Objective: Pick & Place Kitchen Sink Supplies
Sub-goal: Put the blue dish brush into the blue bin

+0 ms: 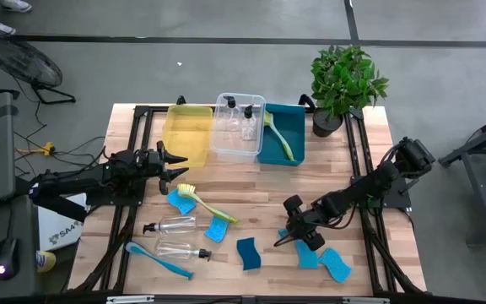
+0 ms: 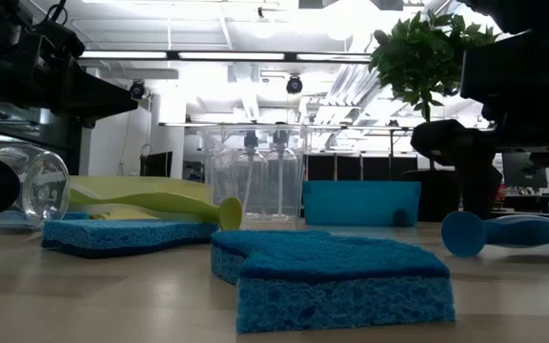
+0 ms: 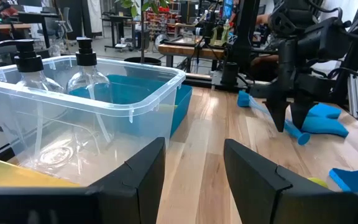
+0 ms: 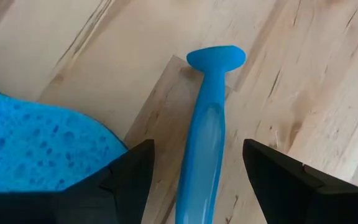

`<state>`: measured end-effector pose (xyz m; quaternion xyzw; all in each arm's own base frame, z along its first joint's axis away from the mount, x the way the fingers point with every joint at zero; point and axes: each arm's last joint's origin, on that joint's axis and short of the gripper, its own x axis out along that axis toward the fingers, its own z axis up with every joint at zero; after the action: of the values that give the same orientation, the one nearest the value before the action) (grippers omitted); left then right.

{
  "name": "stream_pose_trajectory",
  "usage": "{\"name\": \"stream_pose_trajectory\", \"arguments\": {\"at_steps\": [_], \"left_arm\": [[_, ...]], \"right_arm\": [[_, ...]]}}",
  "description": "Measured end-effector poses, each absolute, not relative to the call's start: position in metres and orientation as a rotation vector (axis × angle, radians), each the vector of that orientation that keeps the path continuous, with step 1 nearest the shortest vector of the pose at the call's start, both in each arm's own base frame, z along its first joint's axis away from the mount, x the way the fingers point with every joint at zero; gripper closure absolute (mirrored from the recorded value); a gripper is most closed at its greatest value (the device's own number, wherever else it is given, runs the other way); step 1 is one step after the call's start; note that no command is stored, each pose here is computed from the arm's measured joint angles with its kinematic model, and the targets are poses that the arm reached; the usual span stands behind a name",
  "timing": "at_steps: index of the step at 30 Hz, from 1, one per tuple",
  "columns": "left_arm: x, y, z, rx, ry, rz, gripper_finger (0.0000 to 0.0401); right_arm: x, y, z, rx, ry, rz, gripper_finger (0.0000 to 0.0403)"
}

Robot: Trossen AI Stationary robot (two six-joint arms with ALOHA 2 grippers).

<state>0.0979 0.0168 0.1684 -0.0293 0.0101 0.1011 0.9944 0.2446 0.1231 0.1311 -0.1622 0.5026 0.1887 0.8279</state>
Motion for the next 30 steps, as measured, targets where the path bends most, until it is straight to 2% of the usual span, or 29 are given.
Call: {"name": "stream_pose_trajectory", "arguments": {"at_steps": [6, 18, 30], "left_arm": [[0.098, 0.017, 0.168, -0.059, 0.021, 0.203, 0.0241], [0.098, 0.017, 0.169, -0.059, 0.02, 0.202, 0.0241], [0.098, 0.017, 0.169, -0.059, 0.02, 0.202, 0.0241]], "right_arm": [[0.239, 0.119, 0.133, -0.367, 1.118, 0.367, 0.0166], [0.205, 0.101, 0.141, -0.435, 1.41, 0.28, 0.0166], [0.195, 0.095, 0.133, -0.432, 1.467, 0.248, 0.0167]]}}
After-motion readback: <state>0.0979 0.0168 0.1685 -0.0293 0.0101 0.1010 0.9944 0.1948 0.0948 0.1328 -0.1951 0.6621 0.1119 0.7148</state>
